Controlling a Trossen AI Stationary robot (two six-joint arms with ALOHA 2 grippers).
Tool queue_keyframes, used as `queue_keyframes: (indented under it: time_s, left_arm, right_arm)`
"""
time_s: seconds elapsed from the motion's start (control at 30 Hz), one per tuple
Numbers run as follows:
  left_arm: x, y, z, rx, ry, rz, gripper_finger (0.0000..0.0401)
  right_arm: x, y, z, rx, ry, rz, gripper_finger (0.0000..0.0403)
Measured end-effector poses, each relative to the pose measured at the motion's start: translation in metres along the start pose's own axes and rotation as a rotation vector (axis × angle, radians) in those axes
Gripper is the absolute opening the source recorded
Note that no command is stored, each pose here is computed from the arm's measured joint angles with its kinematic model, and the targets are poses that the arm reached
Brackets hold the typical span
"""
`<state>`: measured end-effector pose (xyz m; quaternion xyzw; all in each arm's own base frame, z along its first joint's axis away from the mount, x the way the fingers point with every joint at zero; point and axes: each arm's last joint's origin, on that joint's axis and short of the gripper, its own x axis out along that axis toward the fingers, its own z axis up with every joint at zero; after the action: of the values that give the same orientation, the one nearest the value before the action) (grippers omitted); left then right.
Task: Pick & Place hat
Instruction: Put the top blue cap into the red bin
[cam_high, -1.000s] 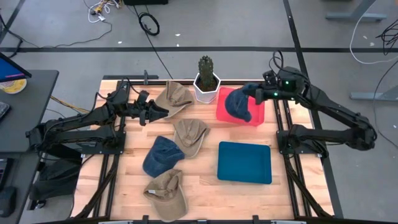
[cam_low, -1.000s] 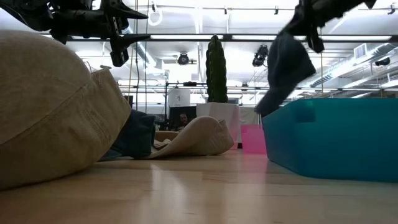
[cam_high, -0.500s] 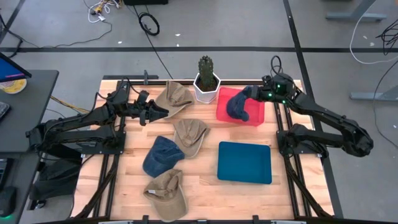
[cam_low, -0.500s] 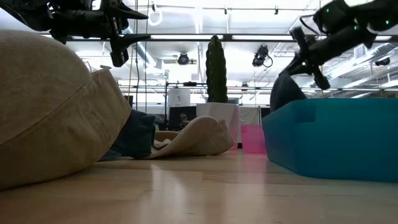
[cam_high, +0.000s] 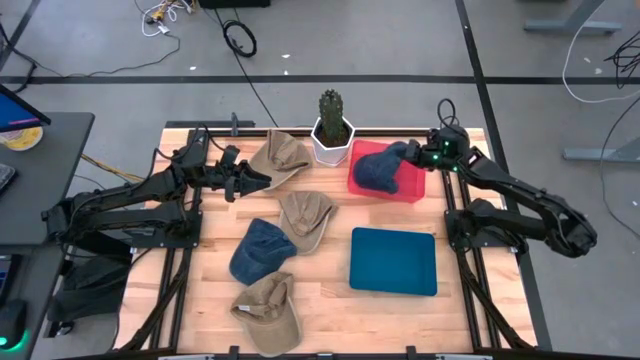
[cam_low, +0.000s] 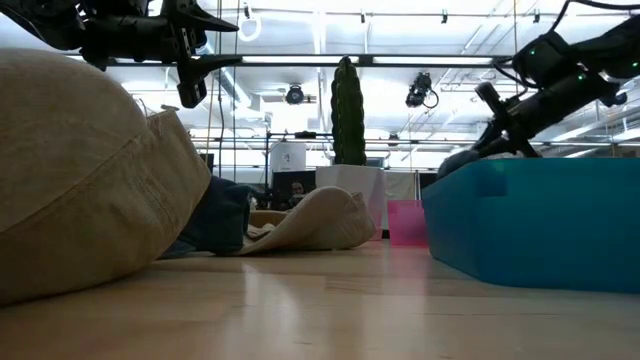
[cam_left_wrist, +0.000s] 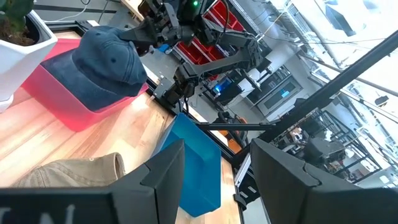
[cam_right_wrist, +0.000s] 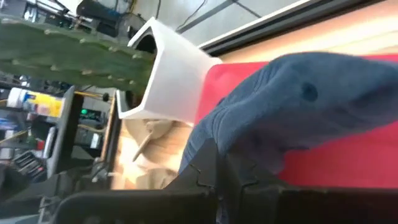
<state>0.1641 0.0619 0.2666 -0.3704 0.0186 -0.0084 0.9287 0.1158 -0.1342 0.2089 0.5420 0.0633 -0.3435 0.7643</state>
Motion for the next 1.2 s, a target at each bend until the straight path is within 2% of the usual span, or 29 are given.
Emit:
queue_keyframes:
  time_s: [0.17, 0.4, 0.83, 1.1, 1.2]
  left_arm:
    - [0.0, 0.0, 0.0, -0.001, 0.0, 0.001, 0.0188]
    - [0.0, 0.0, 0.0, -0.002, 0.001, 0.001, 0.0188]
    - [0.0, 0.001, 0.0, -0.005, -0.014, 0.023, 0.0188]
    - [0.0, 0.001, 0.0, -0.011, -0.015, 0.023, 0.0188]
    - [0.0, 0.001, 0.0, -0.012, -0.015, 0.023, 0.0188]
  right_arm:
    - [-0.002, -0.009, 0.004, -0.012, -0.032, -0.075, 0.0]
    - [-0.004, -0.012, 0.007, -0.066, -0.066, -0.109, 0.0]
    - [-0.004, -0.01, 0.009, -0.246, -0.065, -0.085, 0.0]
    - [-0.005, -0.02, -0.001, -0.078, 0.026, -0.18, 0.0]
    - [-0.006, -0.024, -0.003, -0.052, 0.041, -0.232, 0.0]
